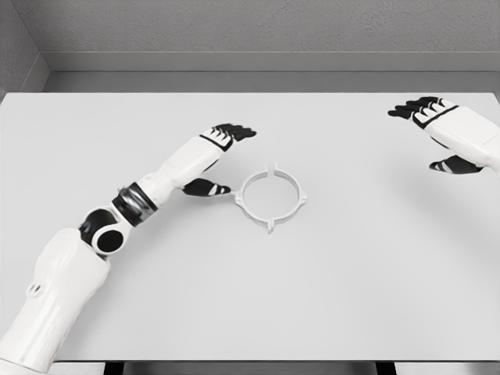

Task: Assemble PVC drainage pipe clamps

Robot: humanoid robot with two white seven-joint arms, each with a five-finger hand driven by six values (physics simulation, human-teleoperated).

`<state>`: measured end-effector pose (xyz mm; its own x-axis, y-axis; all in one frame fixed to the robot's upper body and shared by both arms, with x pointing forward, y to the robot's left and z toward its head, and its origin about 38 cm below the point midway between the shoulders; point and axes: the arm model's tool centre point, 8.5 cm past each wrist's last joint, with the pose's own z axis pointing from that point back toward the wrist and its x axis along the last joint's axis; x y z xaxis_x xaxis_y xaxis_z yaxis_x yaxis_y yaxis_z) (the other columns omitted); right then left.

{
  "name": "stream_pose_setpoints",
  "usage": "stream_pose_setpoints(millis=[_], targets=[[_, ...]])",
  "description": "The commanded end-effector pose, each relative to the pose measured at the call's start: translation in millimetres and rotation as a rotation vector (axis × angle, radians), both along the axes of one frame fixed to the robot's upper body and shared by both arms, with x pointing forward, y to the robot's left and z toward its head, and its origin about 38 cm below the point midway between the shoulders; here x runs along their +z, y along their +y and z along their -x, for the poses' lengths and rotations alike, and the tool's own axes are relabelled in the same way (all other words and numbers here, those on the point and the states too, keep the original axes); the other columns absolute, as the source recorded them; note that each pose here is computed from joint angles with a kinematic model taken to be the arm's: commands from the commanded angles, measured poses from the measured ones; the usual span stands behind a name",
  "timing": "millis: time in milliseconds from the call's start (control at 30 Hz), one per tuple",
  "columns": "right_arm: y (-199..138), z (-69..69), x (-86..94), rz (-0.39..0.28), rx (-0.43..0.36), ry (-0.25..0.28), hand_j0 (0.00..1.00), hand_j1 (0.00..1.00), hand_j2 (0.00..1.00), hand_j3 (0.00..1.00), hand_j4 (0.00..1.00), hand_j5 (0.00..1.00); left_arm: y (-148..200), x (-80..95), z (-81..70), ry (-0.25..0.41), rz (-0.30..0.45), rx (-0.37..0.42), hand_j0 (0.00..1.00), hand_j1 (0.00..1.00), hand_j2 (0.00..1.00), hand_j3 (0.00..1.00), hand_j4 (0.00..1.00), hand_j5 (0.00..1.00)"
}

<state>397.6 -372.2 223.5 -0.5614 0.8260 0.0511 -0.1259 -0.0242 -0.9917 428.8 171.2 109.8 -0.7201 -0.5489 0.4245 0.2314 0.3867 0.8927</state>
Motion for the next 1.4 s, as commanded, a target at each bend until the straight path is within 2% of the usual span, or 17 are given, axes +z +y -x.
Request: stream_pose_setpoints(millis=[0, 33, 133, 200, 233, 300, 333, 367, 433, 467, 533, 667, 900, 1367], targets=[[1, -0.1, -0.1, -0.007, 0.002, 0.001, 1.0, 1.0, 1.0, 1.0, 1.0, 1.0, 4, 7.8, 1.8, -0.022, -0.001, -0.005, 1.0, 1.0, 1.0, 1.0, 1.0, 1.0], [12, -1.3, -8.7, -0.022, 0.024, 0.018, 1.0, 1.0, 1.0, 1.0, 1.0, 1.0, 3, 9.7, 4.2, -0.029, 0.001, -0.011, 1.0, 1.0, 1.0, 1.0, 1.0, 1.0], [38, -2.6, -17.9, -0.061, 0.071, 0.024, 1.0, 1.0, 1.0, 1.0, 1.0, 1.0, 25, 11.1, 2.5, -0.026, -0.023, 0.012, 1.0, 1.0, 1.0, 1.0, 1.0, 1.0], [72, -4.2, -33.7, -0.093, 0.14, 0.056, 1.0, 1.0, 1.0, 1.0, 1.0, 1.0, 52, 19.4, -2.1, -0.037, -0.047, 0.047, 1.0, 1.0, 1.0, 1.0, 1.0, 1.0], [78, -4.5, -35.6, -0.106, 0.151, 0.057, 1.0, 1.0, 1.0, 1.0, 1.0, 1.0, 66, 25.7, -4.9, -0.046, -0.044, 0.073, 1.0, 1.0, 1.0, 1.0, 1.0, 1.0], [97, -6.0, -42.4, -0.142, 0.18, 0.067, 1.0, 1.0, 1.0, 1.0, 1.0, 1.0, 109, 41.4, -9.3, -0.076, -0.086, 0.147, 1.0, 1.0, 1.0, 1.0, 1.0, 1.0], [107, -7.3, -40.4, -0.157, 0.198, 0.059, 1.0, 1.0, 1.0, 1.0, 1.0, 1.0, 126, 47.7, -10.6, -0.086, -0.106, 0.177, 1.0, 1.0, 1.0, 1.0, 1.0, 1.0], [114, -6.9, -41.4, -0.155, 0.214, 0.064, 1.0, 1.0, 1.0, 1.0, 1.0, 1.0, 143, 53.1, -10.9, -0.094, -0.127, 0.206, 1.0, 1.0, 1.0, 1.0, 1.0, 1.0], [132, -17.5, -34.5, -0.139, 0.246, 0.046, 1.0, 1.0, 1.0, 1.0, 1.0, 1.0, 165, 67.3, -13.1, -0.117, -0.178, 0.232, 1.0, 1.0, 1.0, 1.0, 1.0, 1.0], [137, -25.1, -43.0, -0.118, 0.25, 0.075, 1.0, 1.0, 1.0, 1.0, 1.0, 1.0, 171, 70.9, -13.1, -0.122, -0.194, 0.237, 1.0, 1.0, 1.0, 1.0, 1.0, 1.0], [145, -37.0, -63.5, -0.125, 0.243, 0.143, 1.0, 1.0, 1.0, 1.0, 1.0, 1.0, 182, 74.4, -12.8, -0.123, -0.219, 0.25, 1.0, 1.0, 1.0, 1.0, 1.0, 1.0], [153, -38.5, -84.9, -0.116, 0.239, 0.198, 1.0, 1.0, 1.0, 1.0, 1.0, 1.0, 184, 75.5, -12.4, -0.124, -0.226, 0.252, 1.0, 1.0, 1.0, 1.0, 1.0, 1.0], [160, -36.4, -88.3, -0.107, 0.259, 0.209, 1.0, 1.0, 1.0, 1.0, 1.0, 1.0, 183, 74.6, -12.7, -0.122, -0.228, 0.248, 1.0, 1.0, 1.0, 1.0, 1.0, 1.0], [165, -40.8, -90.0, -0.101, 0.261, 0.215, 1.0, 1.0, 1.0, 1.0, 1.0, 1.0, 183, 75.0, -12.7, -0.122, -0.228, 0.249, 1.0, 1.0, 1.0, 1.0, 1.0, 1.0]])
